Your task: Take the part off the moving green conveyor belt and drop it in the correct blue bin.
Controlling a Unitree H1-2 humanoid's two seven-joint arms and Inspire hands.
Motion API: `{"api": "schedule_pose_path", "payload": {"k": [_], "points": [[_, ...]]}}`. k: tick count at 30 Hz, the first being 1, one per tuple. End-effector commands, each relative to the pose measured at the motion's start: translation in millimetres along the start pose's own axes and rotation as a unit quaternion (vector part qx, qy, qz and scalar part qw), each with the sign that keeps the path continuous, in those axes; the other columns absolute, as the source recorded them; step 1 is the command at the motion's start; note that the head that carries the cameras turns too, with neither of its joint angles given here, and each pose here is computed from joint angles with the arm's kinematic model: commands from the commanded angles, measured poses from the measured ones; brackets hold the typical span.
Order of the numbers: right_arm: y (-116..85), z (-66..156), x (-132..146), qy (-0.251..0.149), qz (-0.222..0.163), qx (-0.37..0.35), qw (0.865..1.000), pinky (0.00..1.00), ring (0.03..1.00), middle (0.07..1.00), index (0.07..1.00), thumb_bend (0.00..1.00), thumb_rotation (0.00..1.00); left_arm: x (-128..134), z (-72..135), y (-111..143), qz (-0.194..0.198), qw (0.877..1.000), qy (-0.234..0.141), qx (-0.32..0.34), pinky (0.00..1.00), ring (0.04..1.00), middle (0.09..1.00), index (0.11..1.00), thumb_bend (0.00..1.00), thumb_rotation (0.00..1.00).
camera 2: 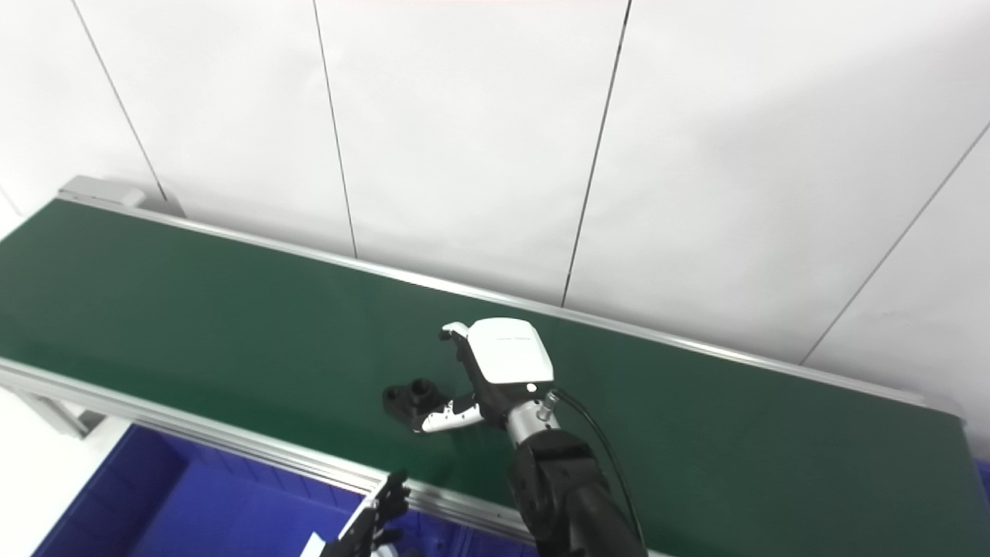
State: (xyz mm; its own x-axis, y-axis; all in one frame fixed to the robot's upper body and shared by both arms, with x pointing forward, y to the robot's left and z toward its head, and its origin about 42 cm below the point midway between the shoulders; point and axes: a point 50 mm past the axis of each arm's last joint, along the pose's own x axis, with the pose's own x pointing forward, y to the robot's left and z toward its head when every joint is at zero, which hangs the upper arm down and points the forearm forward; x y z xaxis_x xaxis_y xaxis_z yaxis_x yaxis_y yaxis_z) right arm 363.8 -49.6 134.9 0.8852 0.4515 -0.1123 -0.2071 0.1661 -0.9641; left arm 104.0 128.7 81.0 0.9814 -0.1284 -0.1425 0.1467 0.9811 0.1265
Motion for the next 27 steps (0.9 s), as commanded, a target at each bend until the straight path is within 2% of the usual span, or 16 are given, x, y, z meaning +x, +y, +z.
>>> {"api": "schedule_pose_path", "payload": {"k": [1,2,4,6,8,10,11,13,14,15,18,27], "points": [[-19.8,12.8,10.5,-0.01,-0.042,-0.001,0.999,0.33,0.427,0.606,0.766,0.86,0.47,4.2,37.7,-49.2,-0.008,0.996,-0.047,-0.079,0.85,0.906,0.927,0.947,0.5,0.78],[-16.3,14.0,11.3,-0.009,-0.038,0.003,0.999,0.28,0.367,0.549,0.759,0.84,0.44,3.7,38.8,-49.3,-0.009,0.996,-0.047,-0.077,0.85,0.912,0.93,0.949,0.5,0.79],[-10.1,15.8,12.7,-0.009,-0.03,0.008,0.999,0.25,0.332,0.516,0.756,0.82,0.43,2.9,40.3,-49.3,-0.01,0.996,-0.046,-0.074,0.86,0.915,0.931,0.95,0.51,0.79],[-3.0,16.3,13.8,-0.01,-0.024,0.008,1.0,0.18,0.243,0.366,0.692,0.79,0.34,2.3,41.5,-49.2,-0.01,0.996,-0.046,-0.073,0.87,0.914,0.93,0.952,0.48,0.78],[2.0,15.7,14.0,-0.008,-0.015,0.005,1.0,0.15,0.215,0.314,0.64,0.74,0.29,1.7,42.3,-49.2,-0.009,0.996,-0.046,-0.071,0.86,0.909,0.926,0.952,0.48,0.78],[10.3,12.2,13.1,-0.004,-0.005,0.001,1.0,0.13,0.193,0.289,0.607,0.69,0.26,1.6,42.2,-49.1,-0.008,0.996,-0.046,-0.072,0.85,0.9,0.92,0.949,0.48,0.77],[15.0,10.0,12.0,-0.002,0.001,-0.005,1.0,0.13,0.185,0.286,0.585,0.65,0.28,1.3,42.7,-49.4,-0.007,0.996,-0.046,-0.075,0.84,0.891,0.915,0.945,0.49,0.76],[21.4,6.7,10.0,0.003,0.009,-0.014,1.0,0.12,0.183,0.286,0.574,0.63,0.3,0.9,43.8,-49.9,-0.006,0.996,-0.046,-0.078,0.84,0.887,0.912,0.943,0.49,0.76],[24.7,4.9,8.7,0.006,0.011,-0.017,1.0,0.13,0.186,0.29,0.52,0.56,0.22,0.7,44.4,-50.0,-0.006,0.996,-0.046,-0.079,0.83,0.884,0.911,0.942,0.5,0.76],[27.5,3.4,7.5,0.008,0.013,-0.018,1.0,0.12,0.185,0.288,0.5,0.53,0.19,0.6,44.8,-50.1,-0.006,0.996,-0.046,-0.08,0.83,0.882,0.91,0.942,0.5,0.76],[33.4,-1.2,3.5,0.011,0.009,-0.014,1.0,0.1,0.162,0.25,0.477,0.51,0.16,0.5,44.5,-50.0,-0.006,0.996,-0.045,-0.08,0.82,0.874,0.905,0.94,0.5,0.76],[34.9,-7.1,0.0,0.02,0.012,-0.008,1.0,0.1,0.16,0.246,0.474,0.5,0.15,1.1,44.1,-49.8,-0.003,0.995,-0.046,-0.085,0.82,0.867,0.9,0.94,0.51,0.77]]}}
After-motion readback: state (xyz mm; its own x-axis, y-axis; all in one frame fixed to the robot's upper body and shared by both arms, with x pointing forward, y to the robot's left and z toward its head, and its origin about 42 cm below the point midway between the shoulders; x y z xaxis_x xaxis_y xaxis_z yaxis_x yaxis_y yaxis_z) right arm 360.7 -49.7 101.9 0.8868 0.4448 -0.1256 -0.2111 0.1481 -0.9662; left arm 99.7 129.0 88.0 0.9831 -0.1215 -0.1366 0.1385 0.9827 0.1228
